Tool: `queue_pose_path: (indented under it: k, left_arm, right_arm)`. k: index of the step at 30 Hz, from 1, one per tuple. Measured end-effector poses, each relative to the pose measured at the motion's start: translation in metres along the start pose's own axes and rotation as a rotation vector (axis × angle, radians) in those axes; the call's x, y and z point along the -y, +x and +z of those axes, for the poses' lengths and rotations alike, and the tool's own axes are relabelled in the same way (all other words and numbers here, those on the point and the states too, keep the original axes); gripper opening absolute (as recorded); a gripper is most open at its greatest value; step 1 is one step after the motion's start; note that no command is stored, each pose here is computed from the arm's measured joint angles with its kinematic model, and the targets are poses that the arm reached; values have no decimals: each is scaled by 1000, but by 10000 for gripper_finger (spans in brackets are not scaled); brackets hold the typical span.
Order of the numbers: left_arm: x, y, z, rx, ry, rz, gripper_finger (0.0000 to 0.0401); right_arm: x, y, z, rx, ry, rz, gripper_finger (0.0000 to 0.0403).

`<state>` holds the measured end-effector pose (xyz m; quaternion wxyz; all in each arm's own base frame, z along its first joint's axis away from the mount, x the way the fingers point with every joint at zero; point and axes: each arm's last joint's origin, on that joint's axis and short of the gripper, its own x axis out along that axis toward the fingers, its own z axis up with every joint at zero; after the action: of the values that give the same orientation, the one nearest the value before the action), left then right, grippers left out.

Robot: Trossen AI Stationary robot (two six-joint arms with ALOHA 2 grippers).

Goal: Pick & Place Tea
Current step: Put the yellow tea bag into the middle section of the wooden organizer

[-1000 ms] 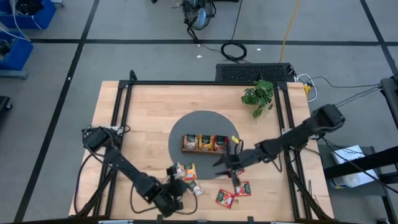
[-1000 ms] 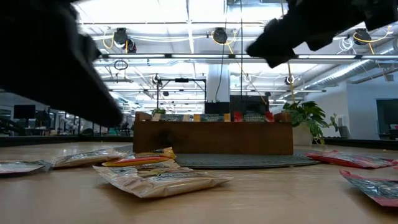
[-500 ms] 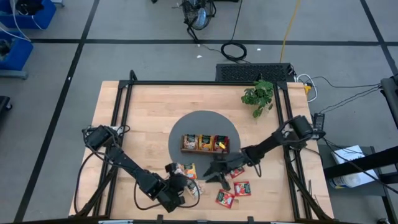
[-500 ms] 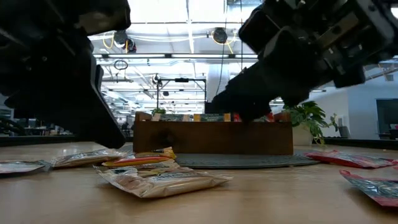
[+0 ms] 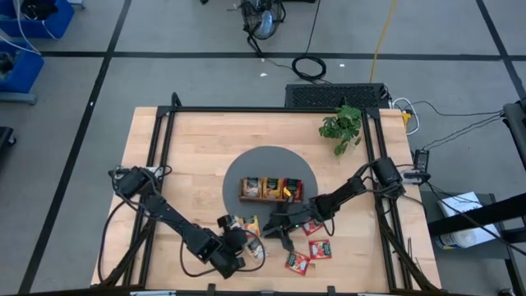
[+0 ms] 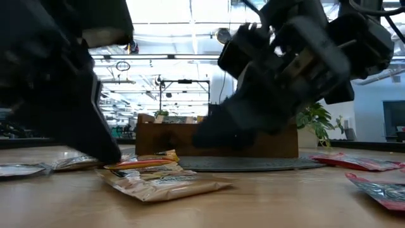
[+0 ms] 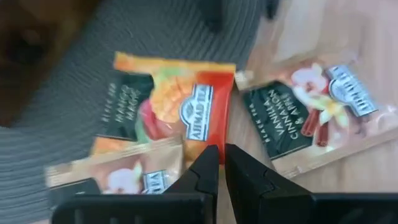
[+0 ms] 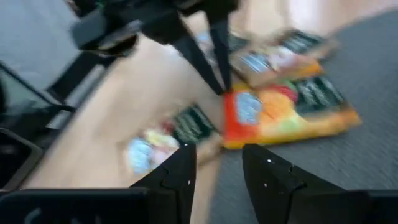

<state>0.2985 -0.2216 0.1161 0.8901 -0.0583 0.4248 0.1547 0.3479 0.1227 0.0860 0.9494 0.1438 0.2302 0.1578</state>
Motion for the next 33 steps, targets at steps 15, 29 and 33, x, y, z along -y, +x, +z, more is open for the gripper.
queue_pose_path:
  k: [15,29,33]
  left_arm:
    - [-1,24,7,-5,24,-48,35]
    - [-2,24,7,-11,32,-46,35]
    - [-2,25,6,-11,33,-45,35]
  right_arm:
    - [8,-1,-3,-12,60,-118,121]
    - [8,-1,1,20,62,-107,96]
    - [8,-1,0,16,36,-108,53]
